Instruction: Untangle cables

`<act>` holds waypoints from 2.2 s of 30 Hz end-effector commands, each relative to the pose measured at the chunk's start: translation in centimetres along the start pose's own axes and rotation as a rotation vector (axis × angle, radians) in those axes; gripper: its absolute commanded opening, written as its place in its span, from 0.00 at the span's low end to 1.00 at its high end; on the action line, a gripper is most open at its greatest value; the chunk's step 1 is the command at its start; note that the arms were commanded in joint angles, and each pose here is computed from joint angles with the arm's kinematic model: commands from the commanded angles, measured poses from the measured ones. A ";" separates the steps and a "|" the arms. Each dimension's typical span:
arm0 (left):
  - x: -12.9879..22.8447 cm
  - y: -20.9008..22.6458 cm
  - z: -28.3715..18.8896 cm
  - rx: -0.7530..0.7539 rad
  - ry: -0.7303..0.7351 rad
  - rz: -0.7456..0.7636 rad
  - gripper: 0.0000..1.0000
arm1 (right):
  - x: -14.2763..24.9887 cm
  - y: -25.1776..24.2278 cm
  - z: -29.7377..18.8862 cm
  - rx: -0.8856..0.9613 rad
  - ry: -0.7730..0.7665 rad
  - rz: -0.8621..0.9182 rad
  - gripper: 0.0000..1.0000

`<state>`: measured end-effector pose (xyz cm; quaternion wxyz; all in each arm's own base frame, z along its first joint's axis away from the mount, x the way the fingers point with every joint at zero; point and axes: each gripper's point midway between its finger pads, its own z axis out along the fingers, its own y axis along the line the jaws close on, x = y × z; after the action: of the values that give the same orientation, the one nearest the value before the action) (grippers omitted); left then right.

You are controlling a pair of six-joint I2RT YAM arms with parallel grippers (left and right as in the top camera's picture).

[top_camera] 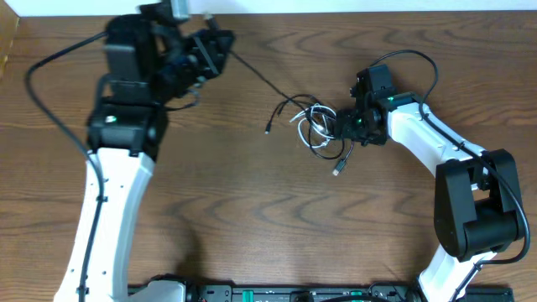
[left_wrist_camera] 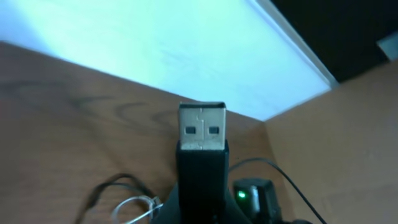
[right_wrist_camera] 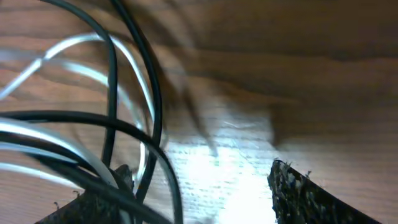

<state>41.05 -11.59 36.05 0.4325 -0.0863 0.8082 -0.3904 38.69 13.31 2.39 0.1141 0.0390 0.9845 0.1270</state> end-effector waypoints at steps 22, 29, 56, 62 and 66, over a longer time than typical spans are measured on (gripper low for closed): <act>-3.9 8.9 -7.0 -0.368 -0.086 0.000 0.07 | 0.8 -7.3 -1.9 0.300 0.052 0.034 0.48; -3.5 8.5 -8.9 -0.359 -0.084 -0.028 0.07 | 0.2 -4.2 -1.2 0.116 0.052 -0.067 0.56; 13.0 5.6 -3.0 -0.338 0.458 0.046 0.08 | -3.8 6.7 -3.2 -0.379 -0.090 -0.173 0.67; 17.8 -0.4 1.9 -0.160 0.510 0.112 0.08 | -5.8 0.7 -5.7 -0.319 -0.085 -0.059 0.65; 19.5 -7.9 5.0 0.127 0.490 0.192 0.08 | -6.9 -1.7 -8.1 -0.295 -0.104 -0.058 0.67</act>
<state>32.82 -25.05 26.51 0.2775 0.0802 0.8909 -0.3505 42.25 10.24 8.45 0.1363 0.0241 0.9536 0.2675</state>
